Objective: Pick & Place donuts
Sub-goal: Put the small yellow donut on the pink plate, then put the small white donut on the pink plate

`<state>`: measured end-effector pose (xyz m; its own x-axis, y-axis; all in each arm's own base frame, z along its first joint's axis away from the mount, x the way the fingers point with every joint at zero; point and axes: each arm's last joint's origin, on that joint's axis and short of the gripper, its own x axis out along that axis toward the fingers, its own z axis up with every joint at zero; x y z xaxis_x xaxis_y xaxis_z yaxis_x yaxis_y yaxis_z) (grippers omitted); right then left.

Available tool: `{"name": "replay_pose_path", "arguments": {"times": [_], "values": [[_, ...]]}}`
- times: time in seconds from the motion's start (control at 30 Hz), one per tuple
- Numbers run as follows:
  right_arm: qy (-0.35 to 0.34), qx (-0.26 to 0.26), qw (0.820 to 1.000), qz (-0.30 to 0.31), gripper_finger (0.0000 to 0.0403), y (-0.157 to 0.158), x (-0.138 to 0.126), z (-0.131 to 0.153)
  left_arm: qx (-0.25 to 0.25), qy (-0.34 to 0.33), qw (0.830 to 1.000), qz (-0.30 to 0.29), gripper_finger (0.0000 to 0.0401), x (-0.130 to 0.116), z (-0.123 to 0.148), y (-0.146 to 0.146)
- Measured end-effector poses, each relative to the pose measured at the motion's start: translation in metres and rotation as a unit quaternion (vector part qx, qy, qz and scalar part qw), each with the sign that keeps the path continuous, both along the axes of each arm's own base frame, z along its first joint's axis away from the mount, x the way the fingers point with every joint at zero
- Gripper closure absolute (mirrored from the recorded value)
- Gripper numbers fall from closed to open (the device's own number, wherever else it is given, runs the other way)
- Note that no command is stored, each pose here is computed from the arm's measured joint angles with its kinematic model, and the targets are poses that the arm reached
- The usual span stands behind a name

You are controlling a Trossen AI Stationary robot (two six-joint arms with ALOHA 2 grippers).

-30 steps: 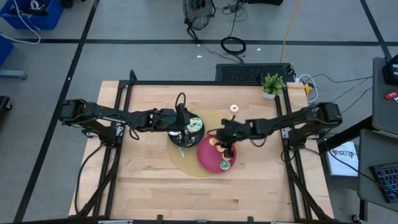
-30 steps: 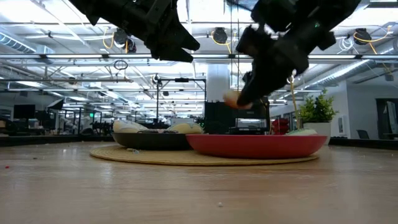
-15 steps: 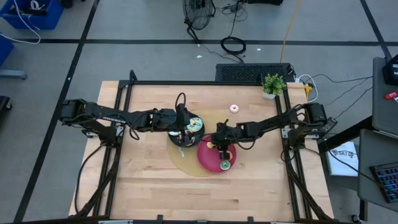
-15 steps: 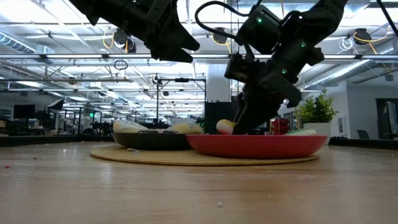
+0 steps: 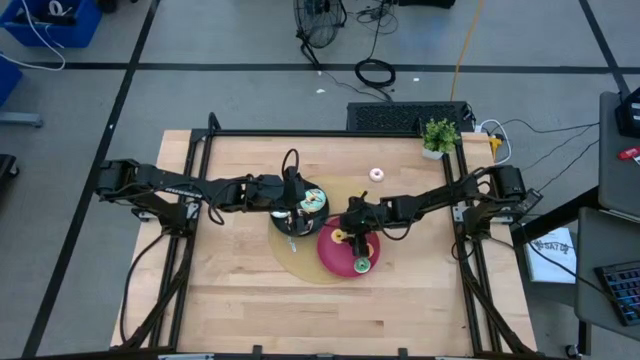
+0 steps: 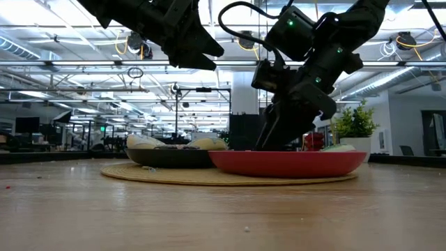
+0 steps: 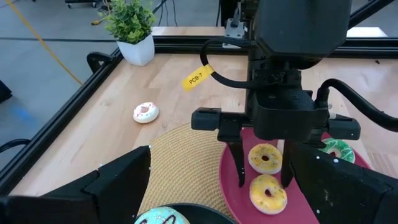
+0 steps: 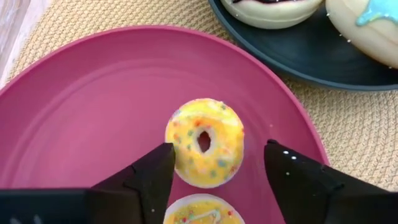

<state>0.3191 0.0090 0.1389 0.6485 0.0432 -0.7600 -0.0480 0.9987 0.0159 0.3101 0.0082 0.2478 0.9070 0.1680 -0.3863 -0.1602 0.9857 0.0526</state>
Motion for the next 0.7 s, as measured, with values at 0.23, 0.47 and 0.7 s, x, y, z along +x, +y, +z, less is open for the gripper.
{"name": "replay_pose_path", "arguments": {"times": [0.23,0.47,0.7], "values": [[0.001,0.004,1.000,-0.006,0.0162,0.000,-0.001,0.001,0.000,0.000,1.000,0.000,0.0020,0.000,0.000,0.000],[-0.027,0.002,0.999,-0.018,0.0169,-0.009,-0.010,0.030,0.000,0.004,1.000,0.000,0.0020,0.000,-0.001,0.000],[-0.041,-0.040,0.998,-0.017,0.0170,-0.024,-0.035,0.068,0.000,0.005,1.000,0.000,0.0020,0.000,-0.001,0.000]]}}
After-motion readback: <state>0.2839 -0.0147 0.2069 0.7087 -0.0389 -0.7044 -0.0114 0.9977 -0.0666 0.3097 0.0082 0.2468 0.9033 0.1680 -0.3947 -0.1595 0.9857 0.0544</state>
